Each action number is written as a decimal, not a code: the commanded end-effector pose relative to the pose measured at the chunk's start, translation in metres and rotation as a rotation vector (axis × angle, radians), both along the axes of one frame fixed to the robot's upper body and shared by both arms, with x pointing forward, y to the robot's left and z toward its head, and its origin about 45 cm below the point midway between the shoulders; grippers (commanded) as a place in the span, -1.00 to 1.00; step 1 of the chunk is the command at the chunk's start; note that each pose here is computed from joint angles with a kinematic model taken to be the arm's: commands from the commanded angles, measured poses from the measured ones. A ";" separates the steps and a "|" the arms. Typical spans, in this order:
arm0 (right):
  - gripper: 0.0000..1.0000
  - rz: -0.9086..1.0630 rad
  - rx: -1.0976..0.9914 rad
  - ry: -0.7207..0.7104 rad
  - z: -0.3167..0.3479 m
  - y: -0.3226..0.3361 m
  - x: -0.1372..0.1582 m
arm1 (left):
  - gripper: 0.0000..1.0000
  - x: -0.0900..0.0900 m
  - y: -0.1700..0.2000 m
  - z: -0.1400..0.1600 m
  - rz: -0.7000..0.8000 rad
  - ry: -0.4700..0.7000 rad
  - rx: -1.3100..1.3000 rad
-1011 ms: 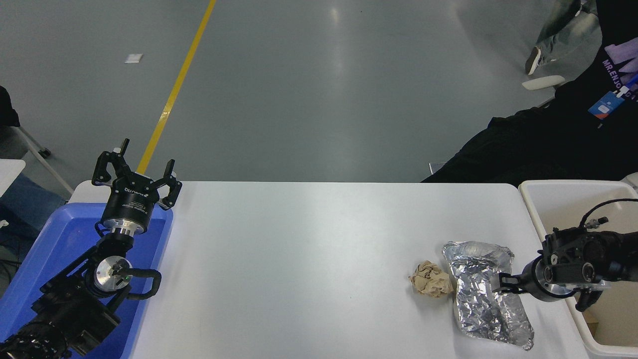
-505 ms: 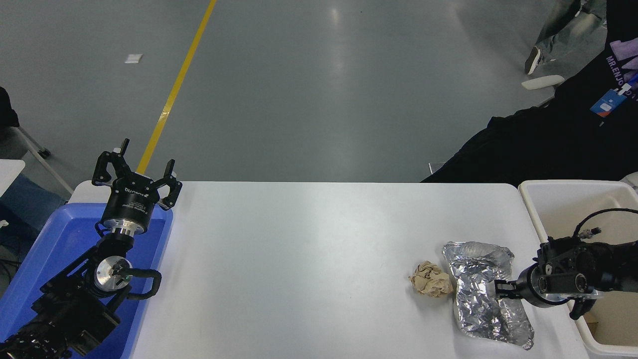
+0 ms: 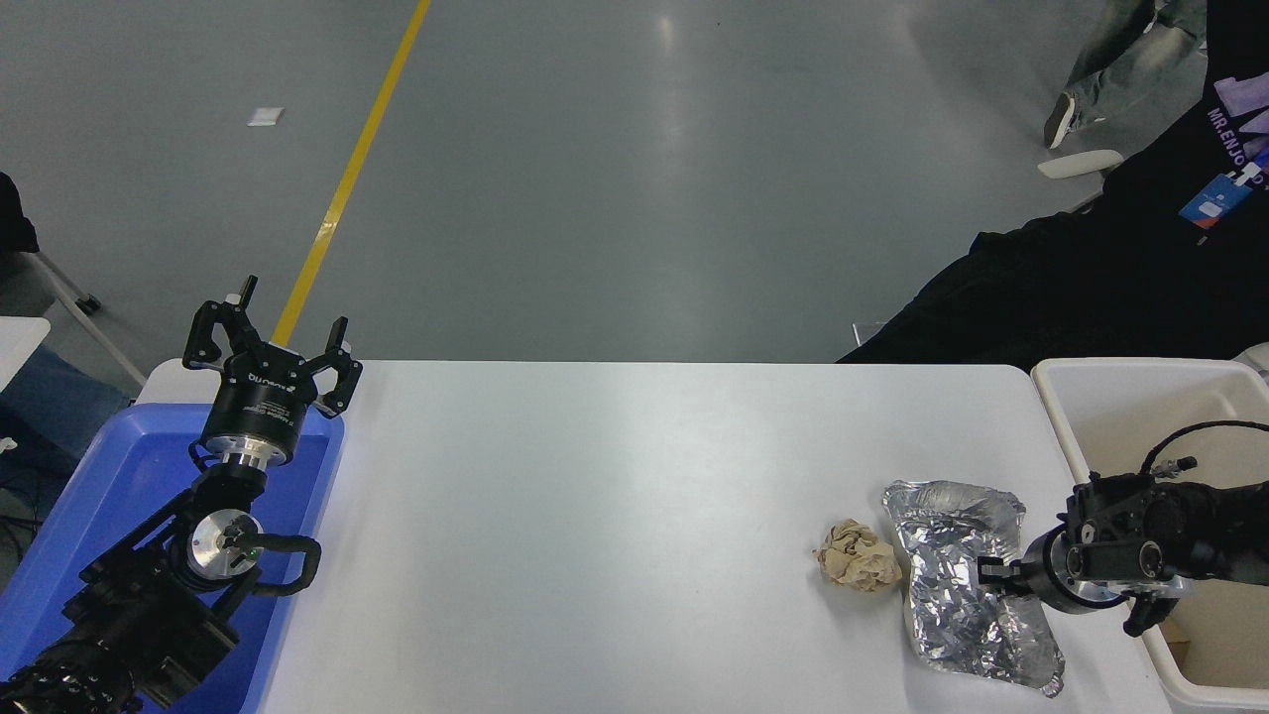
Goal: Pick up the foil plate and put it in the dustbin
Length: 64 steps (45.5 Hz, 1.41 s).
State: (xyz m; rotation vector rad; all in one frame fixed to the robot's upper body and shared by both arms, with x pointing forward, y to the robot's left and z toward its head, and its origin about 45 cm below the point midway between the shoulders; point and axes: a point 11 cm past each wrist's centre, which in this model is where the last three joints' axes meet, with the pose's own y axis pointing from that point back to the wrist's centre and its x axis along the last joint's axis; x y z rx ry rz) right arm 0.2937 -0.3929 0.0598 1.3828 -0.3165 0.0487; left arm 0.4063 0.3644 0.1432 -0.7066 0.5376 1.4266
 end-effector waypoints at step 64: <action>-1.00 -0.156 0.142 0.169 0.052 0.002 0.002 | 0.96 0.000 0.000 0.000 0.000 0.002 0.000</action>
